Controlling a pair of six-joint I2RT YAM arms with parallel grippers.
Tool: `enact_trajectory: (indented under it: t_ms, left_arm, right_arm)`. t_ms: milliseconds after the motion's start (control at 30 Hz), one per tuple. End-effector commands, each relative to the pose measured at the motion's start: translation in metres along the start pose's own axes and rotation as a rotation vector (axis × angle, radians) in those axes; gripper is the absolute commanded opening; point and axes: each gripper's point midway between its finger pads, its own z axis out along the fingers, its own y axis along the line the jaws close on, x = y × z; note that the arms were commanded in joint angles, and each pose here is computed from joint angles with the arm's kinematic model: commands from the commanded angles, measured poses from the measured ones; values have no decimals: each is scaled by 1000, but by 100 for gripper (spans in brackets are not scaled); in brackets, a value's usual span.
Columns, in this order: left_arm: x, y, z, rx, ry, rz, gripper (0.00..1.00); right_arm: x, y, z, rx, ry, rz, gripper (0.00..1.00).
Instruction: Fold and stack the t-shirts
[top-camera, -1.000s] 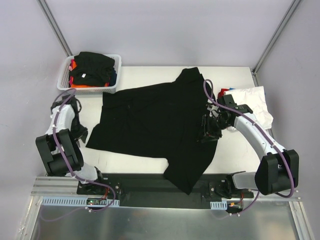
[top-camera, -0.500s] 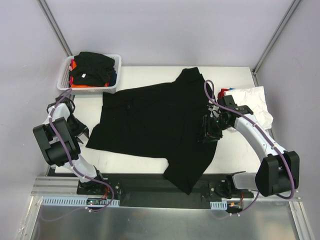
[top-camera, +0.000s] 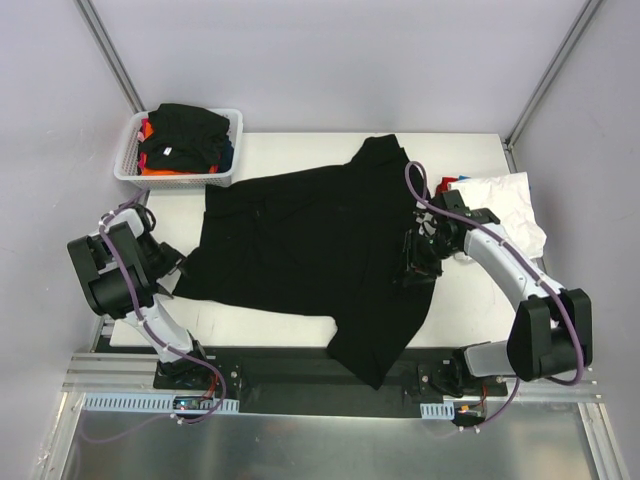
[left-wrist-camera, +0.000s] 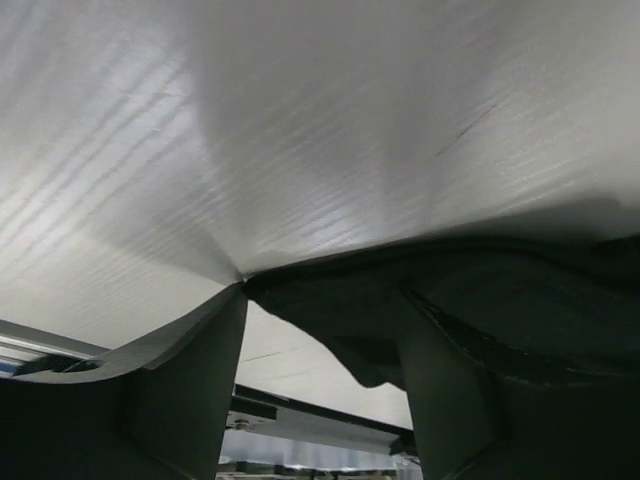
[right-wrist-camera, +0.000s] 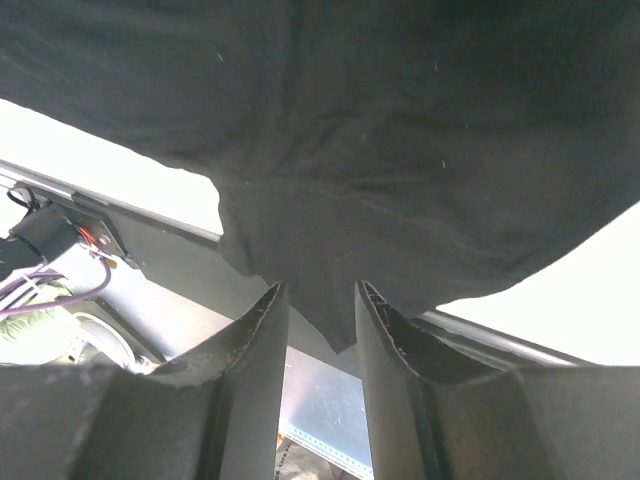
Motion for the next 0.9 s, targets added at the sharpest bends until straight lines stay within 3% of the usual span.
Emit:
enact_trajectory:
  t_ms: [0, 133, 233, 467, 667, 867]
  left_arm:
    - [10, -15, 9, 68, 61, -57, 56]
    - [9, -22, 9, 107, 66, -56, 42]
    - [8, -22, 8, 105, 60, -45, 38]
    - [25, -14, -3, 75, 68, -34, 42]
    - [37, 14, -16, -60, 46, -26, 48]
    - [34, 33, -11, -165, 35, -26, 48]
  right_arm:
    - [-23, 12, -9, -1, -35, -28, 36]
    - [-29, 13, -10, 10, -30, -34, 36]
    - [-32, 14, -10, 9, -28, -39, 36]
    - [-38, 14, -5, 9, -17, -47, 35]
    - [-35, 14, -4, 1, -29, -45, 35]
    - [-27, 10, -9, 11, -36, -50, 35]
